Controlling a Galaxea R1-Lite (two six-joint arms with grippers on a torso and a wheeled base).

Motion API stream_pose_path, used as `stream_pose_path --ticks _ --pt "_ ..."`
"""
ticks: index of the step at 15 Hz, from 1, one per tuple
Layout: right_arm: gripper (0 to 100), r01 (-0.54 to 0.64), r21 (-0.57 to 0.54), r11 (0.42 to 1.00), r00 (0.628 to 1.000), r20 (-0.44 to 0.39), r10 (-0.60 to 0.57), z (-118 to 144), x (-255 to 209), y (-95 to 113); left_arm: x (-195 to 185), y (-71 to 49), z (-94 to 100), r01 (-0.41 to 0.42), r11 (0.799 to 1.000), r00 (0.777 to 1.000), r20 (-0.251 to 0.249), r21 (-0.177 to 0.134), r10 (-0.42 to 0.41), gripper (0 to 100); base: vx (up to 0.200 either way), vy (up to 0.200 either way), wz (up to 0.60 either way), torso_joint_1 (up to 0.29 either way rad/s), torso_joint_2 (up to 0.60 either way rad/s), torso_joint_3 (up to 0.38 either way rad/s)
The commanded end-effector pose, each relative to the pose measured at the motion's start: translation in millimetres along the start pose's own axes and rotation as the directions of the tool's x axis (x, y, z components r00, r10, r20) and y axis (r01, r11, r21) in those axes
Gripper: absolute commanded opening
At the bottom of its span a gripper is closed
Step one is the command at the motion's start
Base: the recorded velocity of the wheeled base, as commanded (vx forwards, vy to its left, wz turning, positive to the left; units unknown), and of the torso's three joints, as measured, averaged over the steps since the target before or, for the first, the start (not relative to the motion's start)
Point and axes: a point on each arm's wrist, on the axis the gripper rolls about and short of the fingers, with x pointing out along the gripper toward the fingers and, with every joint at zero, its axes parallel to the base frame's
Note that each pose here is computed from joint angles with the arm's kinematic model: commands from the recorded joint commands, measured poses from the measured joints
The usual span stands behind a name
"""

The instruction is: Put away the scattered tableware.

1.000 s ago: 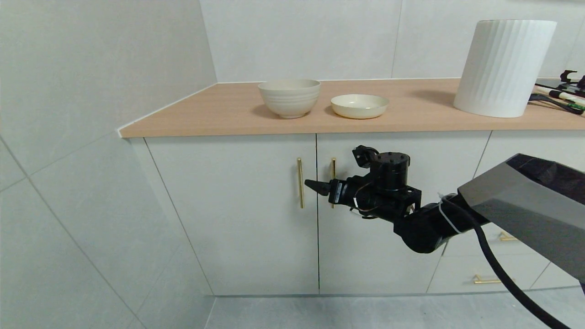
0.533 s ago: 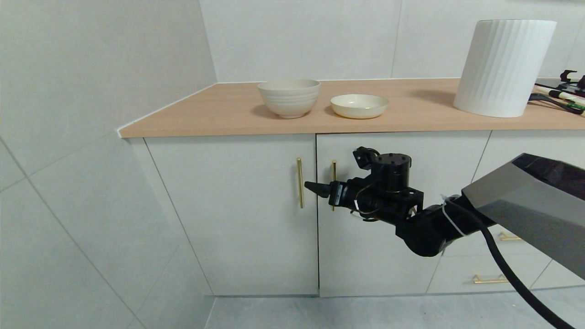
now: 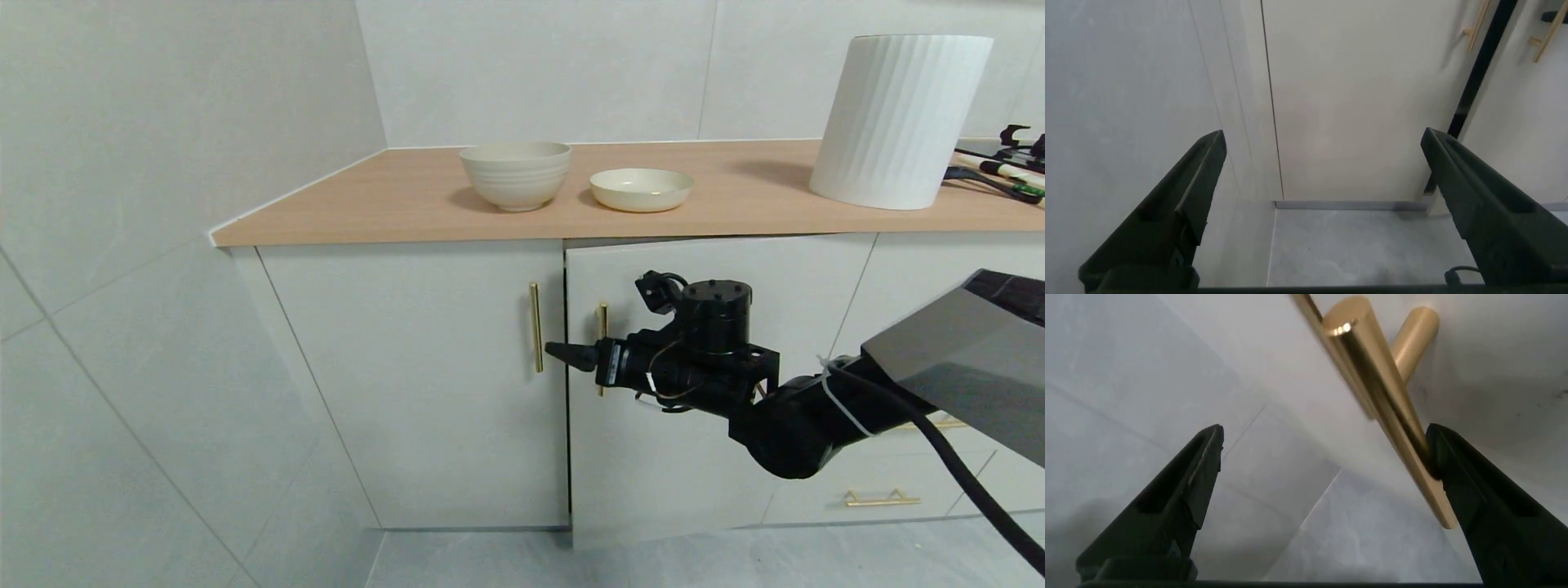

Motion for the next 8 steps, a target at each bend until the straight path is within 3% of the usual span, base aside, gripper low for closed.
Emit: stream_pose_path --ticks 1,8 --pt "100 -0.014 -0.006 1.0 1.0 0.01 0.014 6 -8 7 0 0.0 -0.3 0.0 1.0 1.0 -0.002 0.0 0.0 100 0.0 0.0 0.0 0.0 0.0 0.0" --pt "100 -0.078 0.0 0.997 0.996 -0.042 0.078 7 -48 24 0 0.0 -0.3 0.0 1.0 1.0 -0.002 0.0 0.0 100 0.0 0.0 0.0 0.0 0.0 0.0"
